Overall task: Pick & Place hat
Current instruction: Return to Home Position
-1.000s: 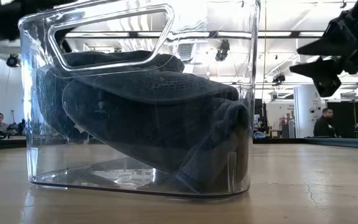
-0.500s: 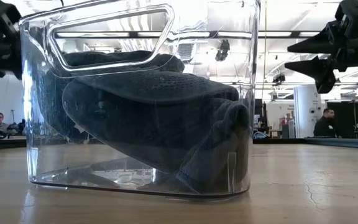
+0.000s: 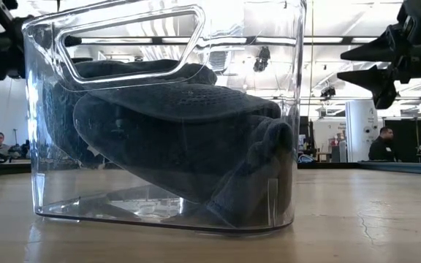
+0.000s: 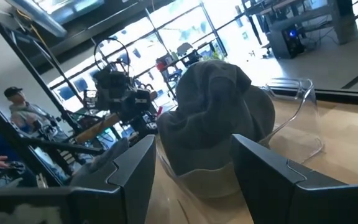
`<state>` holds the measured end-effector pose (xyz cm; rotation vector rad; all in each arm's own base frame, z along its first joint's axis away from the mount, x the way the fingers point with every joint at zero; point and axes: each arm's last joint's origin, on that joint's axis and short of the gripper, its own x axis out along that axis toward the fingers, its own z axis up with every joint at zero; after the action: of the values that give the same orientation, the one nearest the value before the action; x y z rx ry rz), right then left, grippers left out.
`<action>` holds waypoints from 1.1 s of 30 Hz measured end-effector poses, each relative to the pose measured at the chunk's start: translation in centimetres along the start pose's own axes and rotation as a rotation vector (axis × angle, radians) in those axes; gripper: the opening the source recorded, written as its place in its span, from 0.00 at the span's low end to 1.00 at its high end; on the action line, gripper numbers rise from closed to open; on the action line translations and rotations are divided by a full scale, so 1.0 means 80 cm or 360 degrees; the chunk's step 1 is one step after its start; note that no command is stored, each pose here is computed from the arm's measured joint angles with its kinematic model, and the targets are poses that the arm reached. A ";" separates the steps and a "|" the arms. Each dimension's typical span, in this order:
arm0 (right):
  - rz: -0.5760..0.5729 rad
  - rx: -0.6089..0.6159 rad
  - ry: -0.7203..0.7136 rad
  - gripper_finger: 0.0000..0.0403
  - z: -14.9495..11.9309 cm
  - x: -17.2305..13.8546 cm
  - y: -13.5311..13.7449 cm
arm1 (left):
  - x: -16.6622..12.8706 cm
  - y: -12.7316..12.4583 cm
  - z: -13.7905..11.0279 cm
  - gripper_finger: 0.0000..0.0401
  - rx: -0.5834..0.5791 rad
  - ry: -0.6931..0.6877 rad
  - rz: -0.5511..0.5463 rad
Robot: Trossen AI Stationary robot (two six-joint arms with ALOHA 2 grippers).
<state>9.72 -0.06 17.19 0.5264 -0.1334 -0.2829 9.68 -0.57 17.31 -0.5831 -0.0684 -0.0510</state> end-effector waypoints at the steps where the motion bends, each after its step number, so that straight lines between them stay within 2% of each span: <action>1: -0.0004 -0.0003 0.0004 0.50 0.000 0.000 0.000 | 0.000 0.000 0.001 0.38 0.0000 -0.0008 -0.0007; 17: -0.0015 -0.0014 0.0026 0.50 -0.002 0.002 0.000 | 0.000 0.001 -0.003 0.38 -0.0014 0.0044 -0.0003; 19: -0.0016 -0.0014 0.0026 0.50 -0.002 0.002 0.000 | 0.000 0.001 -0.003 0.38 0.0098 0.0046 -0.0004; 22: -0.0015 -0.0014 0.0026 0.50 -0.002 0.002 0.000 | 0.000 0.003 -0.006 0.38 0.0461 0.0081 0.0006; 25: -0.0015 -0.0014 0.0026 0.50 -0.002 0.002 0.000 | 0.000 0.003 -0.006 0.38 0.0702 0.0083 0.0001; 27: -0.0016 -0.0014 0.0026 0.50 -0.002 0.002 0.000 | 0.000 0.003 -0.006 0.38 0.0758 0.0076 0.0018; 30: -0.0015 -0.0014 0.0027 0.50 -0.002 0.002 0.000 | 0.000 0.005 -0.004 0.38 0.0793 0.0029 0.0134; 33: -0.0015 -0.0014 0.0026 0.50 -0.002 0.002 0.000 | 0.000 0.007 -0.002 0.38 0.0918 0.0012 0.0199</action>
<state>9.87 -0.05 17.03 0.5210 -0.1136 -0.2883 9.70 -0.19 16.84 -0.0096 -0.0363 0.0868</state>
